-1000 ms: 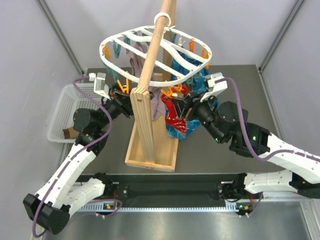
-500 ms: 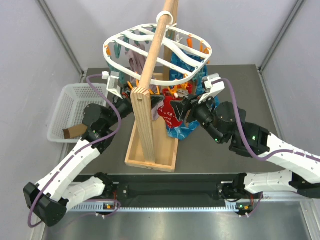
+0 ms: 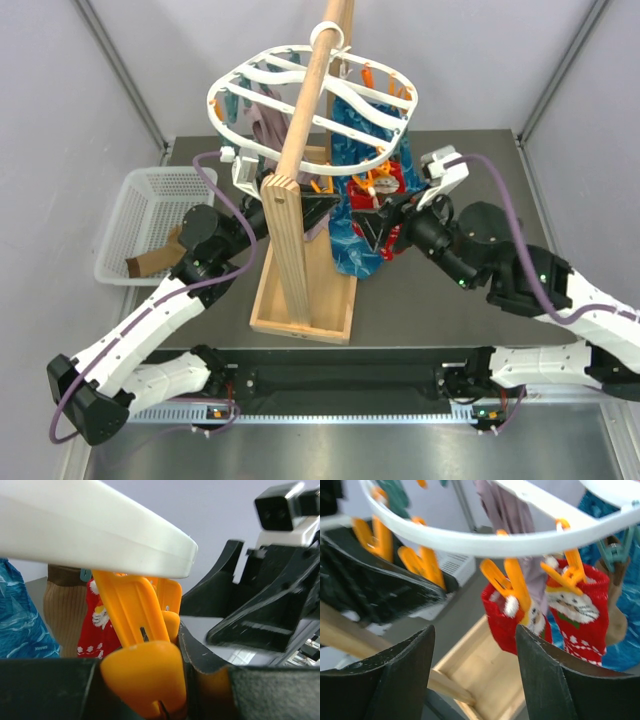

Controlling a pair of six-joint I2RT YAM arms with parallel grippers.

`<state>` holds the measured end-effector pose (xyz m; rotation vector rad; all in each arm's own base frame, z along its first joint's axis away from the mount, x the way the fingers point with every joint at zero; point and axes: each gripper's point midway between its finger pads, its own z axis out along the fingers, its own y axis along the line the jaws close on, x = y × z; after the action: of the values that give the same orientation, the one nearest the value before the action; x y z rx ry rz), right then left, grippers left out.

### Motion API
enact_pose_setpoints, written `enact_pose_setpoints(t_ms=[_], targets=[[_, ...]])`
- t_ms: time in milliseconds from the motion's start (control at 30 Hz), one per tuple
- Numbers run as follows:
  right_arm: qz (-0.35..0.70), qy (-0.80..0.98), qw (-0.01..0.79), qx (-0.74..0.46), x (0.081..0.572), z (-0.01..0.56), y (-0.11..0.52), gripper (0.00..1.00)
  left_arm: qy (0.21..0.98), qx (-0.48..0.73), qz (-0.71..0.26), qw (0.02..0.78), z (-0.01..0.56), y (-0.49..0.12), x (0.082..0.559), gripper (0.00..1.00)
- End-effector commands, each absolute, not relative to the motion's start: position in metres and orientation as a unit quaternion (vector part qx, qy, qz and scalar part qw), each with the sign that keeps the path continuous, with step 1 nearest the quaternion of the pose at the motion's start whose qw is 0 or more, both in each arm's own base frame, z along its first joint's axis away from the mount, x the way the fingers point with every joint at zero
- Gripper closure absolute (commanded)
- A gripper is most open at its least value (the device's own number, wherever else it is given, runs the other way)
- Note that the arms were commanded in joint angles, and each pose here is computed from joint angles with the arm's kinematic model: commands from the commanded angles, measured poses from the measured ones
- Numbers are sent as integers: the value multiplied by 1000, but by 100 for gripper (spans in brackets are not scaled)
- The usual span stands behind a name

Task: Clip the socks to the hanger
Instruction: Open the clamp at the hanger.

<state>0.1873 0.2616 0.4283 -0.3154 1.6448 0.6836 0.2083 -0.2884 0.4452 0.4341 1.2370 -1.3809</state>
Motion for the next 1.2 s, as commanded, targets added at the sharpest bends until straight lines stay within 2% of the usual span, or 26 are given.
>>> enact_pose_setpoints(t_ms=[0, 133, 333, 500, 833, 1167], targets=[[369, 675, 621, -152, 168, 481, 259, 36, 548, 185, -568, 585, 436, -289, 217, 100], [392, 658, 620, -172, 163, 501, 274, 41, 558, 185, -557, 587, 434, -288, 219, 100], [385, 661, 613, -197, 169, 516, 303, 40, 564, 188, -541, 595, 436, -285, 220, 100], [371, 682, 596, -208, 176, 503, 322, 39, 574, 194, -528, 595, 435, -283, 220, 100], [347, 694, 597, -203, 187, 495, 331, 36, 577, 196, -526, 593, 433, -285, 219, 100], [321, 705, 612, -158, 201, 494, 320, 40, 576, 198, -522, 597, 434, -282, 218, 100]])
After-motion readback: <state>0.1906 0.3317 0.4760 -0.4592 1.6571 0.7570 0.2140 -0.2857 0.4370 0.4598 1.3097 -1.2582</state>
